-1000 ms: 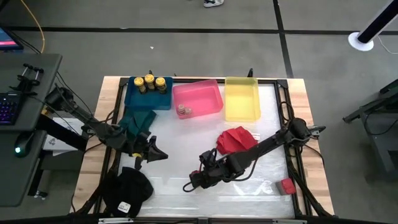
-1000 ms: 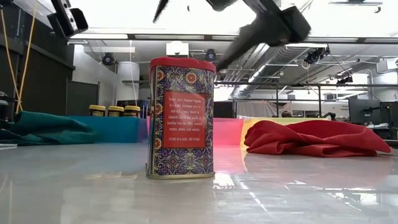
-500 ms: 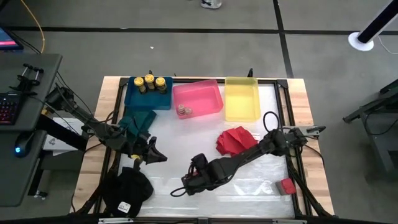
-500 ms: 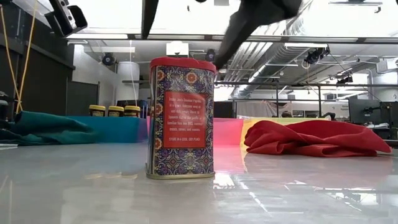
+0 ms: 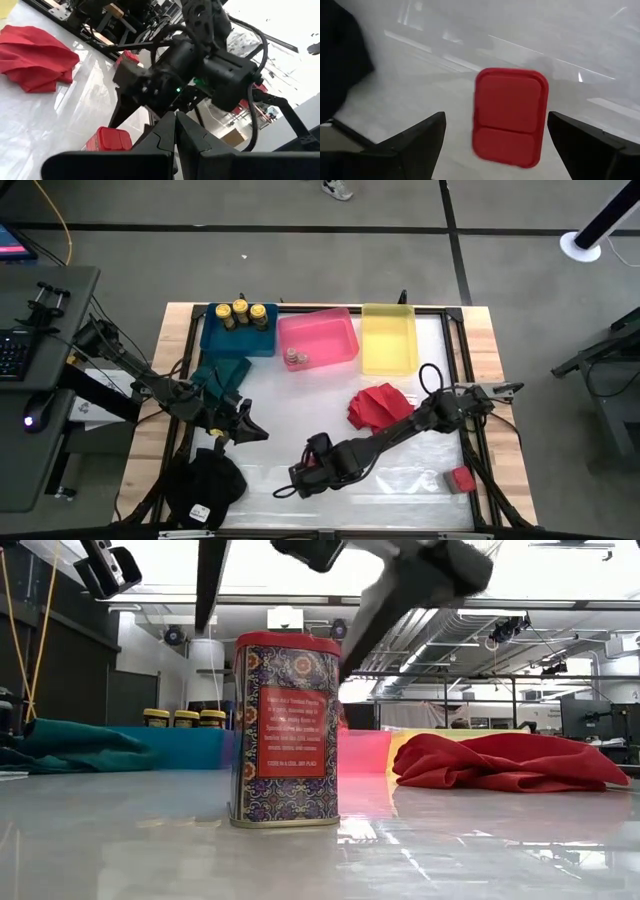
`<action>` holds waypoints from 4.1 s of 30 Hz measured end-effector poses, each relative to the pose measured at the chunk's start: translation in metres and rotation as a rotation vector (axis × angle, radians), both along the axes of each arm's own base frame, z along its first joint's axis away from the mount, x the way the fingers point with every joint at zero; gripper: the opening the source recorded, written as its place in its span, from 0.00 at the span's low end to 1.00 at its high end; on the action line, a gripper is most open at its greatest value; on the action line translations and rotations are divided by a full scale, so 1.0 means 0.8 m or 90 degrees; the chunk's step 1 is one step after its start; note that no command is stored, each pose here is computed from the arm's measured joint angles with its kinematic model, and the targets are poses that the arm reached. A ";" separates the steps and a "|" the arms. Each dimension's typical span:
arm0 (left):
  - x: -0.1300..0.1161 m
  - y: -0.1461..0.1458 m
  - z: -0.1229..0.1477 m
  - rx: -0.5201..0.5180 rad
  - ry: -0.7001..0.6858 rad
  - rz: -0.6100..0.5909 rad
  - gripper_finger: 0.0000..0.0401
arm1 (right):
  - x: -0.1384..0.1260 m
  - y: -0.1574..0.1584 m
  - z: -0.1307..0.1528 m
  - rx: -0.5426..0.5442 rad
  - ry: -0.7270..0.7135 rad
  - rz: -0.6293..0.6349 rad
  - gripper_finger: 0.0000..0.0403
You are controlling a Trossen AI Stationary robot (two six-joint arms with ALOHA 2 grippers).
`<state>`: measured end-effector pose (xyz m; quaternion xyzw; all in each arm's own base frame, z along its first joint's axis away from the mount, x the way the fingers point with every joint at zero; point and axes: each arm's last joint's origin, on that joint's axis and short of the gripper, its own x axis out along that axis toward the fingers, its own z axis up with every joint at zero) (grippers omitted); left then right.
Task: Sort spices by type
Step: Put the left red seasoning bottle into the yellow bin, then put the red seasoning bottle into the yellow bin
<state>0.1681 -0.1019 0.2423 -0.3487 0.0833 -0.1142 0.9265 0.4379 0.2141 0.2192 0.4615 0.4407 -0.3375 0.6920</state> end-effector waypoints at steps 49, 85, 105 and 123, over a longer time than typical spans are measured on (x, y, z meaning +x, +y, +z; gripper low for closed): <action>0.031 0.078 0.004 0.096 -0.031 0.222 0.00 | -0.083 -0.220 0.146 -0.324 0.144 -0.037 0.50; 0.078 0.202 -0.002 0.104 -0.006 0.566 0.10 | -0.286 -0.593 -0.037 -0.135 0.181 -0.178 0.50; 0.077 0.202 -0.011 0.137 0.054 0.559 0.23 | -0.292 -0.604 -0.026 -0.103 0.166 -0.260 0.94; 0.077 0.201 -0.019 0.141 0.091 0.520 0.23 | -0.262 -0.547 0.143 -0.136 0.130 0.031 0.93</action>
